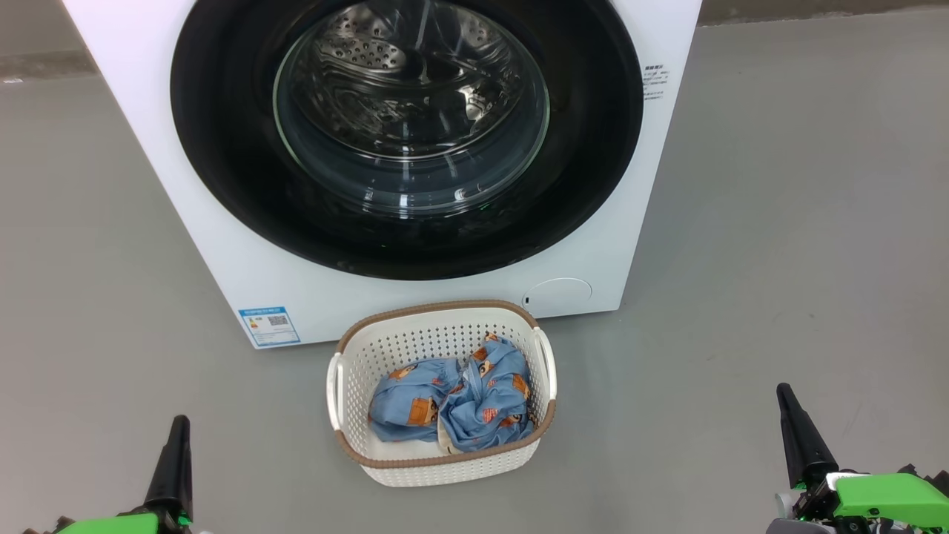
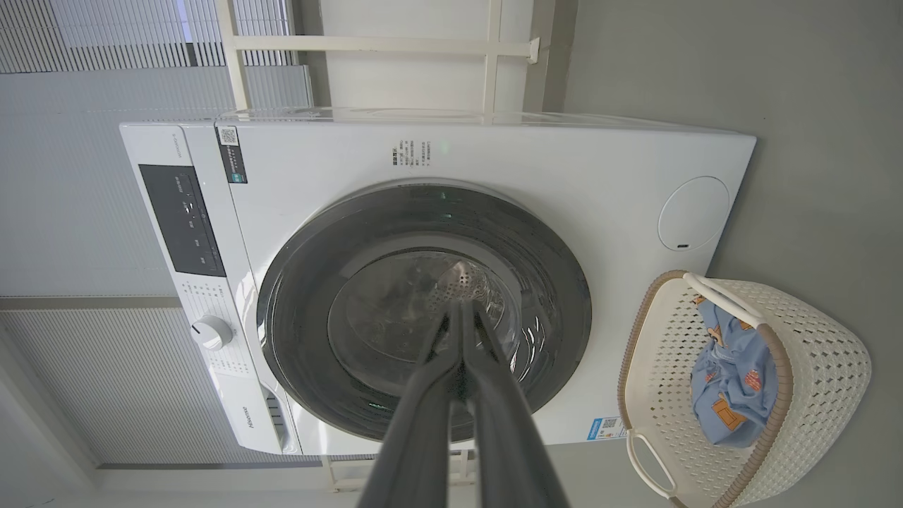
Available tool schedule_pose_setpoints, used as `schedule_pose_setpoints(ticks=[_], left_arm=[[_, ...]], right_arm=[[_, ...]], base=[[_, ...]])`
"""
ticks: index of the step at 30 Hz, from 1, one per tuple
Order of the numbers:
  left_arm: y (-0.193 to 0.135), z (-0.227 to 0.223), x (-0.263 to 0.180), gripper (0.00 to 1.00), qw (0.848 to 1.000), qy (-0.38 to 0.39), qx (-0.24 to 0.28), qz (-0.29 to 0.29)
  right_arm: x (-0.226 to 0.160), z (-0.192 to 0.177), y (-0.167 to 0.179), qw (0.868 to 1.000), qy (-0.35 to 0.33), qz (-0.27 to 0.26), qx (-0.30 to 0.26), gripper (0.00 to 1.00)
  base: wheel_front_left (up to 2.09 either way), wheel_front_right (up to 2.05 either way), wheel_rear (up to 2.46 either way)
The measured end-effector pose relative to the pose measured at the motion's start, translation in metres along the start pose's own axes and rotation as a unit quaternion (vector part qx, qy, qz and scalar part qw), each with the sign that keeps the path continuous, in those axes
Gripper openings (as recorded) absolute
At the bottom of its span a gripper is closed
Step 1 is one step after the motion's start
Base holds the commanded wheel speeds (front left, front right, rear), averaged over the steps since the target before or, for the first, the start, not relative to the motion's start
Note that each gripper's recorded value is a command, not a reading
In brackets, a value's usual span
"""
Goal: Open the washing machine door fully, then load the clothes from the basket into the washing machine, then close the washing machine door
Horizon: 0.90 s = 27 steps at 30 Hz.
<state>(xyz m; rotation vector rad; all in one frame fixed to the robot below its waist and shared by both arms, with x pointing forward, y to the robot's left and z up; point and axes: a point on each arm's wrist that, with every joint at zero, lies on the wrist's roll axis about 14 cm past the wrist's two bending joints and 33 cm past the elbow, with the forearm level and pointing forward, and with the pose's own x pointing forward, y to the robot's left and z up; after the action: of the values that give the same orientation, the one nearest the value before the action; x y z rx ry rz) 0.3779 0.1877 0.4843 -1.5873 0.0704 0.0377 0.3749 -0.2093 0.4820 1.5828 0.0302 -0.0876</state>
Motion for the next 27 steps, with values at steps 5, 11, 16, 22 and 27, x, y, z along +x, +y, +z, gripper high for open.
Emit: schedule_pose_setpoints(ticks=[5,11,16,22,27], left_arm=[[0.0,0.0,0.0,0.0,1.0,0.0,0.0,0.0],[0.0,0.0,0.0,0.0,1.0,0.0,0.0,0.0],[0.0,0.0,0.0,0.0,1.0,0.0,0.0,0.0],[0.024,-0.005,-0.009,1.0,0.999,0.001,-0.01,0.035],[0.032,-0.007,-0.013,1.0,0.999,0.001,-0.013,0.046]], right_arm=[[0.0,0.0,0.0,1.0,0.0,0.0,0.0,0.0],[0.0,0.0,0.0,1.0,0.0,0.0,0.0,0.0],[0.0,0.0,0.0,1.0,0.0,0.0,0.0,0.0],[-0.008,-0.002,-0.023,0.999,-0.002,-0.035,0.007,1.0],[-0.012,-0.002,-0.031,0.999,-0.004,-0.045,0.007,1.0]], base=[[0.0,0.0,0.0],[0.0,0.0,0.0],[0.0,0.0,0.0],[0.0,0.0,0.0],[0.0,0.0,0.0]])
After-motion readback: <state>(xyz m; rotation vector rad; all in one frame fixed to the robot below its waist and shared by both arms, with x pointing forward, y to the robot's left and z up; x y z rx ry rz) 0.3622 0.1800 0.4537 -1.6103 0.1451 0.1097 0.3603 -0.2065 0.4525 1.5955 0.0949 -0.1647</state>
